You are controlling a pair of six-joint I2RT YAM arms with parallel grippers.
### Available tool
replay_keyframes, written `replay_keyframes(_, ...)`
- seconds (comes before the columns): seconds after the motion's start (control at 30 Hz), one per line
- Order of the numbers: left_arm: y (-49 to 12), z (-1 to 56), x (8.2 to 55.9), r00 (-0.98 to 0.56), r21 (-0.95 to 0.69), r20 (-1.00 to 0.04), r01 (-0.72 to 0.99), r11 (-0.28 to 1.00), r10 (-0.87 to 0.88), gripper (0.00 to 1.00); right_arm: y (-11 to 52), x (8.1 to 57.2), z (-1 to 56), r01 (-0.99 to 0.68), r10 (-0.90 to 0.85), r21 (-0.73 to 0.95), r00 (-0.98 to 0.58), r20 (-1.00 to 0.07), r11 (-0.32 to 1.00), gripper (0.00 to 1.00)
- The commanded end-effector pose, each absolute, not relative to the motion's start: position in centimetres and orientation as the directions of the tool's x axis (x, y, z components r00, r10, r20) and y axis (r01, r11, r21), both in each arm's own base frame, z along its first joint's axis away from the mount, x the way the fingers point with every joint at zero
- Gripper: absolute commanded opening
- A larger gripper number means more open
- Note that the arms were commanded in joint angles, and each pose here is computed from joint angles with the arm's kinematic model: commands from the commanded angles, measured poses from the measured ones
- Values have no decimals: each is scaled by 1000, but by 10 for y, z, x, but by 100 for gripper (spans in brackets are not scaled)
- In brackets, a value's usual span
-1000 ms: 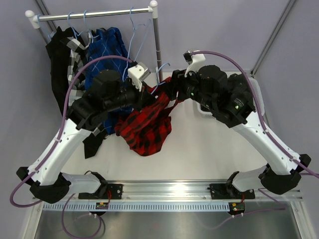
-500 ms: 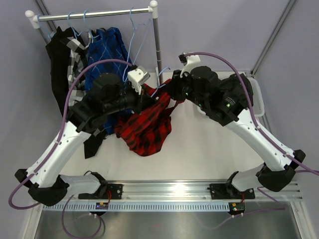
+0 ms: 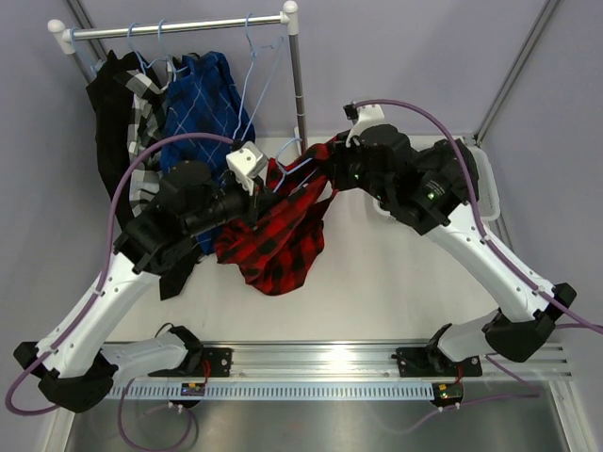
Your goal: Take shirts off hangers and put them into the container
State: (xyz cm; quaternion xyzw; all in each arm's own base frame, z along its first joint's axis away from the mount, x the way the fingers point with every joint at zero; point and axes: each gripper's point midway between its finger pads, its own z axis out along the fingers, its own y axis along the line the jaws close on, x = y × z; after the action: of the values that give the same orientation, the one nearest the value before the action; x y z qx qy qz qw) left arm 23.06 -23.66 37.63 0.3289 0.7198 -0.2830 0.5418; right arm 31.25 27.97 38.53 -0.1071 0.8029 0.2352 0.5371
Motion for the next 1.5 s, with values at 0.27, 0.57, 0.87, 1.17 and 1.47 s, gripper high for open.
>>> replay_keyframes(0.27, -187, 365, 218, -189, 39, -951, 710, 703, 243, 0, 127, 363, 396, 3, 146, 154, -332, -932, 988, 0)
replay_keyframes(0.57, -183, 368, 212, -156, 59, -956, 727, 685, 249, 0, 110, 369, 402, 31, 163, 163, -342, -926, 986, 0)
replay_keyframes(0.87, -212, 369, 197, -165, -5, -955, 839, 544, 247, 0, 180, 347, 429, -417, 138, 242, -264, -954, 876, 19)
replay_keyframes(1.17, -228, 393, 199, -143, -16, -964, 873, 487, 224, 0, 213, 332, 423, -635, -41, 120, -233, -972, 763, 45)
replay_keyframes(1.47, -225, 398, 211, -127, 15, -965, 848, 530, 231, 0, 225, 324, 388, -693, -149, 112, -305, -941, 713, 34)
